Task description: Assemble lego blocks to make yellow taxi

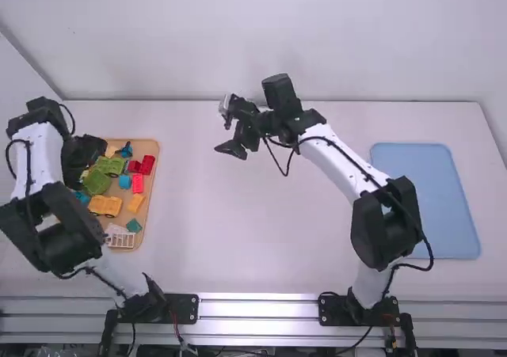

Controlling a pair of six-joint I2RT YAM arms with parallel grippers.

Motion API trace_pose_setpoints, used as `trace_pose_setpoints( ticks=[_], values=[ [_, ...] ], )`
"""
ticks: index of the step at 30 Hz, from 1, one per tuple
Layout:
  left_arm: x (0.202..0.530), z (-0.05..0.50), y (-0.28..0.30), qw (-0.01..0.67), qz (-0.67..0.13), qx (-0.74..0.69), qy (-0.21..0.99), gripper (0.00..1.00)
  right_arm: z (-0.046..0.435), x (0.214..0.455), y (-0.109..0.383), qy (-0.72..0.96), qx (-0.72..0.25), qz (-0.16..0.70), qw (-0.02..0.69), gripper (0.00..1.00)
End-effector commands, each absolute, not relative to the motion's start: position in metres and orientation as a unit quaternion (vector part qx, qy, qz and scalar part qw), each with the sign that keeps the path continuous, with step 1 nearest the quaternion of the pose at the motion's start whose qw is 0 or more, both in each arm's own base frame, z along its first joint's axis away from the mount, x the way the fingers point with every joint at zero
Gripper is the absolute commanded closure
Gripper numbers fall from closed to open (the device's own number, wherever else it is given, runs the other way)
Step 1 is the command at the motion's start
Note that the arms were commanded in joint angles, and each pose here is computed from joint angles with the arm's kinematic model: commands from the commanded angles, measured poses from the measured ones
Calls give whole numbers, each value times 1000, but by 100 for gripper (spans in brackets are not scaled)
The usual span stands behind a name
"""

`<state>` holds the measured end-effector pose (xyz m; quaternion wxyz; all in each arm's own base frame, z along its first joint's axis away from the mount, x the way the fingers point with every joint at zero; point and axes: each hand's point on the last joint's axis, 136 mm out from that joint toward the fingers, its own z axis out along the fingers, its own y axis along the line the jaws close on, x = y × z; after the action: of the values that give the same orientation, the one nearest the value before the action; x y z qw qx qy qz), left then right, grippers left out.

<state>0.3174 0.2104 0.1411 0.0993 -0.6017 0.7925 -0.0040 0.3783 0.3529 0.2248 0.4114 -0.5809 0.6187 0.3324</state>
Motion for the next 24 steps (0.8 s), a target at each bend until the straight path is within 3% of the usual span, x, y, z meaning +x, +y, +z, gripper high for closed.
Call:
trace_pose_setpoints(
  ticks=[1, 13, 24],
  values=[
    [311, 128, 204, 78, -14, -616, 783, 1, 218, 379, 351, 624, -579, 334, 404, 1],
    [261, 80, 207, 19, 70, -690, 720, 1, 225, 379, 341, 642, -576, 306, 404, 1],
    [254, 33, 202, 25, 64, -669, 740, 1, 222, 377, 339, 648, -574, 305, 396, 1]
  ],
)
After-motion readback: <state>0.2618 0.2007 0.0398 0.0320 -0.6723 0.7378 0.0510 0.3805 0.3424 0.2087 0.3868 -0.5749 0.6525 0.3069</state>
